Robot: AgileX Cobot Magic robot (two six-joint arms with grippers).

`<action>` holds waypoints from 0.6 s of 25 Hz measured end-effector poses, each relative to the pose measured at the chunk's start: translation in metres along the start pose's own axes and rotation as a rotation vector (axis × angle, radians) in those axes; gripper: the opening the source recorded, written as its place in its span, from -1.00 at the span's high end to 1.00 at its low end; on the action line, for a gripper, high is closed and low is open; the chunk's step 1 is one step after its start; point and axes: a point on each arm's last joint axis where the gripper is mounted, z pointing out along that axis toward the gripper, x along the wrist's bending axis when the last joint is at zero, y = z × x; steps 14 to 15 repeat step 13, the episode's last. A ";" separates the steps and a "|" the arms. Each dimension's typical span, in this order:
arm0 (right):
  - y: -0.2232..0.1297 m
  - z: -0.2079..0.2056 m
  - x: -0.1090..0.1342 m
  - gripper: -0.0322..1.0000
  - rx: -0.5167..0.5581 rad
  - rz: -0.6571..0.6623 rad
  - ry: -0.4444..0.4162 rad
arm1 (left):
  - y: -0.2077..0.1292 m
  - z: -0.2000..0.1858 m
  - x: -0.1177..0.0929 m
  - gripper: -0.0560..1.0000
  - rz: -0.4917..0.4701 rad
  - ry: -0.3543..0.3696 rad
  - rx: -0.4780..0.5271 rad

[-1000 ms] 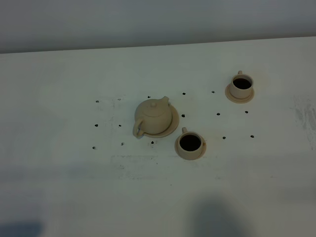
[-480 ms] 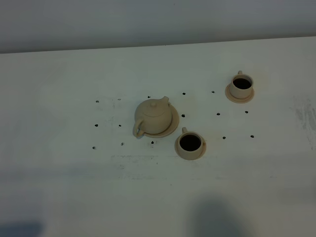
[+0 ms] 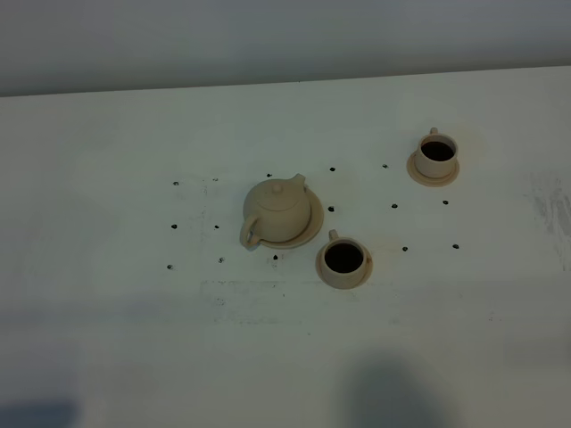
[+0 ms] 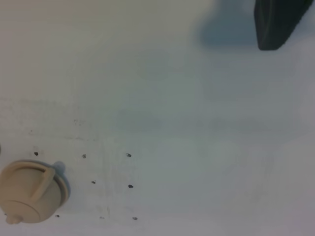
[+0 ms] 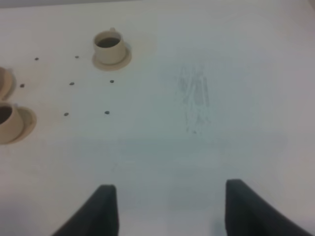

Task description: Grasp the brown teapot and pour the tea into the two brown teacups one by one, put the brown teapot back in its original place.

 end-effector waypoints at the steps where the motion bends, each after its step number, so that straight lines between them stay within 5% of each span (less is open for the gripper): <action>1: 0.000 0.000 0.000 0.03 0.000 0.000 0.000 | 0.000 0.000 0.000 0.13 0.000 0.000 0.000; 15: 0.000 0.000 0.000 0.03 0.000 0.000 0.000 | 0.000 0.000 0.000 0.13 0.000 0.000 0.000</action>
